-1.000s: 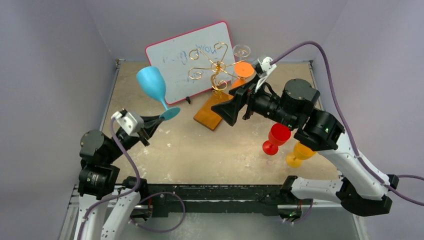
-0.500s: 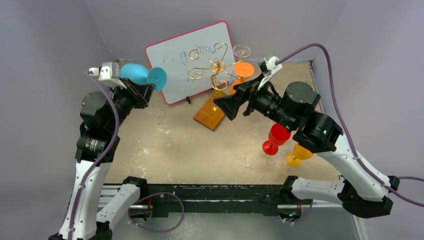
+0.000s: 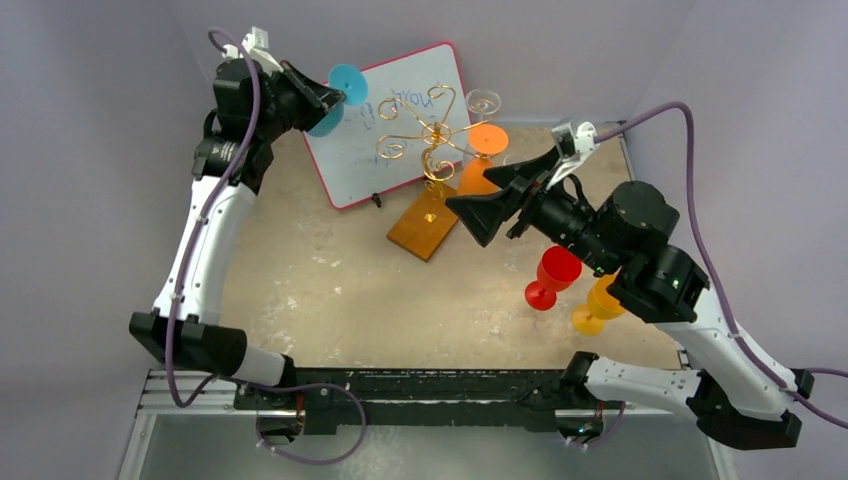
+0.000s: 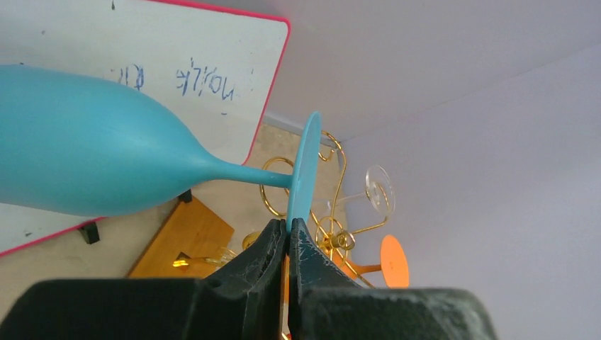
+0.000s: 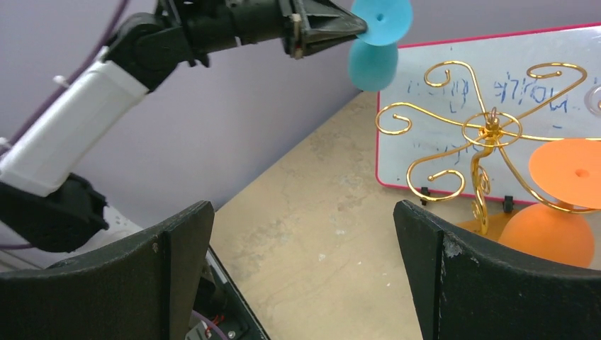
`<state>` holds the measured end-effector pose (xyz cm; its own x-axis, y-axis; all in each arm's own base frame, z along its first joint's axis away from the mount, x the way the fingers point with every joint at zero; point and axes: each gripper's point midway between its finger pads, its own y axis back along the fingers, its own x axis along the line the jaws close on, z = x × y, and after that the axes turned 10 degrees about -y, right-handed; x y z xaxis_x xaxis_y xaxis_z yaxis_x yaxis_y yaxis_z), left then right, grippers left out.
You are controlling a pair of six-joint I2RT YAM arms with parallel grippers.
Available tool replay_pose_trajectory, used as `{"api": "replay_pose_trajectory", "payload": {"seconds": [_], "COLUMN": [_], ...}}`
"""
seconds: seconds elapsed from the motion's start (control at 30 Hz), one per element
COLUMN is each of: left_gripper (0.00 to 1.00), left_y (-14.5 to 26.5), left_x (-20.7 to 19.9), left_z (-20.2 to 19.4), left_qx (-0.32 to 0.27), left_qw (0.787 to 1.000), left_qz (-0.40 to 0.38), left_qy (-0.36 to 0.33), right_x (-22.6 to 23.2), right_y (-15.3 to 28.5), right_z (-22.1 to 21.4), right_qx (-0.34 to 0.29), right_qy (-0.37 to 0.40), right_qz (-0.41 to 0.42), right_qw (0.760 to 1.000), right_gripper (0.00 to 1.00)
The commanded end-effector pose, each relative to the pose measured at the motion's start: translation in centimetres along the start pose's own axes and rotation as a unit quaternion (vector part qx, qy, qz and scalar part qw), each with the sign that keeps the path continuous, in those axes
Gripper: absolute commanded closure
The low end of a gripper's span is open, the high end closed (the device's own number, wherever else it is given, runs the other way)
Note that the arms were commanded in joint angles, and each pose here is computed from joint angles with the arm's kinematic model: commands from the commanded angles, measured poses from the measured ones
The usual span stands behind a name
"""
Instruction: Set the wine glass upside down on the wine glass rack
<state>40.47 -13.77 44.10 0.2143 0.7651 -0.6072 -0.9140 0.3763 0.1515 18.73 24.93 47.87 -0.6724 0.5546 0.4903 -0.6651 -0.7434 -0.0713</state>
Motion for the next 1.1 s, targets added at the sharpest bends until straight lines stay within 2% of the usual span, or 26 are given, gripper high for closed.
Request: {"api": "replay_pose_trajectory", "payload": {"seconds": [0.0,0.33,0.63,0.77,1.07], "left_gripper": [1.00,1.00,1.00,1.00,1.00], "left_y": [-0.5,-4.9,-8.7,-9.6,-11.1], "left_x": [-3.7,-3.7,-4.2,-5.5,-6.4], "left_z": [3.2,4.8,2.8,2.1,-0.6], "left_qx": [-0.028,-0.052,-0.020,-0.009,0.022], "left_qw": [0.996,0.991,0.986,0.982,0.981], "left_qz": [-0.061,-0.077,-0.105,-0.133,-0.137], "left_qy": [0.066,0.094,0.126,0.134,0.139], "right_x": [1.0,1.3,1.2,1.2,1.2], "right_y": [1.0,2.1,2.7,2.9,3.0], "right_z": [2.3,2.8,3.2,3.3,3.5], "right_qx": [-0.045,-0.051,-0.057,-0.058,-0.062], "right_qy": [-0.010,-0.012,-0.012,-0.012,-0.011], "right_qz": [0.017,0.023,0.021,0.020,0.019], "right_qw": [0.999,0.998,0.998,0.998,0.998], "right_gripper": [0.00,0.00,0.00,0.00,0.00]}}
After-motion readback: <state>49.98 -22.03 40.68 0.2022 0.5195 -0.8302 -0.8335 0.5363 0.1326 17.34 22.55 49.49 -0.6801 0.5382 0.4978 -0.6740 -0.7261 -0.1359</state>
